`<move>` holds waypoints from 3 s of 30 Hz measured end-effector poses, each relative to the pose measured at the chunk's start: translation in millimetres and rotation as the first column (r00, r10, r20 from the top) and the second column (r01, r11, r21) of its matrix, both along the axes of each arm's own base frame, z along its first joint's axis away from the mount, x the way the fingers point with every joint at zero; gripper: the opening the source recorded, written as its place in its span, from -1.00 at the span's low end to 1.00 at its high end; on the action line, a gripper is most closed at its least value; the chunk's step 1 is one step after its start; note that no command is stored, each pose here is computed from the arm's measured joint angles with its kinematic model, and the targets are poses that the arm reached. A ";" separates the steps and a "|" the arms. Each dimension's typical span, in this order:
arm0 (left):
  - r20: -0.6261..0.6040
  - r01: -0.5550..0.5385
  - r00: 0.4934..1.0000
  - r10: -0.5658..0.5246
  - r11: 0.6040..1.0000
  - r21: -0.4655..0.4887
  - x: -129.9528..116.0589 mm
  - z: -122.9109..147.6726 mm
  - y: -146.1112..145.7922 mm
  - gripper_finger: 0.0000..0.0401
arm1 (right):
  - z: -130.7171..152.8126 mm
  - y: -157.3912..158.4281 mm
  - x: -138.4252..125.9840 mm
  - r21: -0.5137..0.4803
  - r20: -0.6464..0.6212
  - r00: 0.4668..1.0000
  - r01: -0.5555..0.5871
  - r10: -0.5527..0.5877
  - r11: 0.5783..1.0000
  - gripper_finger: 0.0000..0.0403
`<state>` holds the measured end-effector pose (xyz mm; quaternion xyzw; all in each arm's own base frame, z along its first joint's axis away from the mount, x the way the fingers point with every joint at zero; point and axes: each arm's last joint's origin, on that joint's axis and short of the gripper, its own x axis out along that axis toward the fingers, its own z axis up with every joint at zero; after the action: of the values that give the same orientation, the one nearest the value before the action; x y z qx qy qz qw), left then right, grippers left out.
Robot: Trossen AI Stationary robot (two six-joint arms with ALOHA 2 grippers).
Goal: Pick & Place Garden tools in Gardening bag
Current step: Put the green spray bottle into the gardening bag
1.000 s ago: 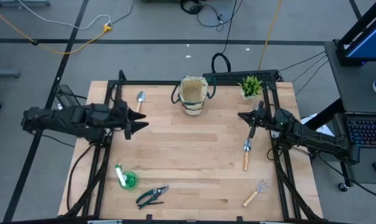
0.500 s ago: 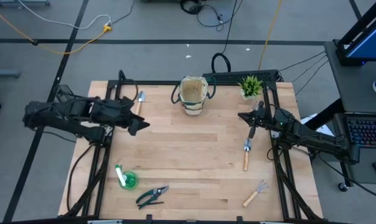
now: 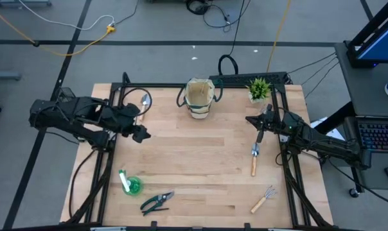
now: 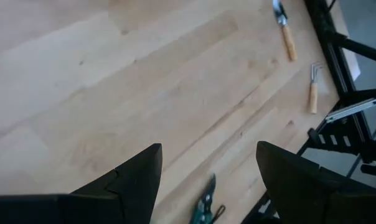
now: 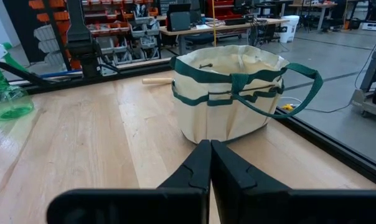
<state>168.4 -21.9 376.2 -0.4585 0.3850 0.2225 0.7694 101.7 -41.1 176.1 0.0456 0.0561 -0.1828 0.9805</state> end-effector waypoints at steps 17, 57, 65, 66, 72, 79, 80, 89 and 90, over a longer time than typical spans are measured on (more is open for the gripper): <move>-0.175 -0.134 0.980 0.090 0.956 -0.260 -12.4 -3.8 -41.0 0.33 | 0.0 -0.1 0.0 -0.004 -0.001 1.000 0.003 -0.003 1.000 -1.00; -0.555 -0.403 0.807 0.201 0.874 -0.270 -40.1 -40.3 -149.9 0.33 | -9.2 0.4 -1.4 0.033 -0.091 0.996 0.004 -0.001 0.999 -1.00; -0.568 -0.408 0.794 0.218 0.883 -0.231 -33.8 -49.2 -158.3 0.33 | -9.2 0.4 -1.4 0.032 -0.091 0.996 0.004 -0.001 0.999 -1.00; -0.567 -0.402 0.796 0.214 0.887 -0.229 -33.6 -49.5 -158.5 0.33 | -9.1 0.4 -1.4 0.032 -0.090 0.996 0.004 -0.001 0.999 -1.00; -0.562 -0.384 0.802 0.200 0.895 -0.229 -33.5 -49.5 -158.5 0.33 | -9.1 0.4 -1.4 0.032 -0.090 0.996 0.004 -0.001 0.999 -1.00; -0.548 -0.322 0.822 0.153 0.920 -0.225 -33.5 -49.5 -158.5 0.33 | -9.1 0.4 -1.4 0.032 -0.090 0.996 0.004 -0.001 0.999 -1.00; -0.545 -0.307 0.826 0.141 0.925 -0.225 -33.5 -49.5 -158.5 0.33 | -9.1 0.4 -1.4 0.032 -0.090 0.996 0.004 -0.001 0.999 -1.00; -0.503 -0.259 0.856 0.123 0.943 -0.211 -32.2 -49.4 -158.0 0.33 | -9.1 0.4 -1.4 0.032 -0.090 0.996 0.004 -0.001 0.999 -1.00; -0.502 -0.259 0.857 0.121 0.942 -0.214 -32.1 -49.3 -158.3 0.33 | -9.1 0.4 -1.4 0.032 -0.090 0.996 0.004 -0.001 0.999 -1.00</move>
<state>136.3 -180.1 326.9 -0.5264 0.5435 0.3497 0.5525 100.3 -40.6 167.0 0.0533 0.1033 -0.1852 0.9758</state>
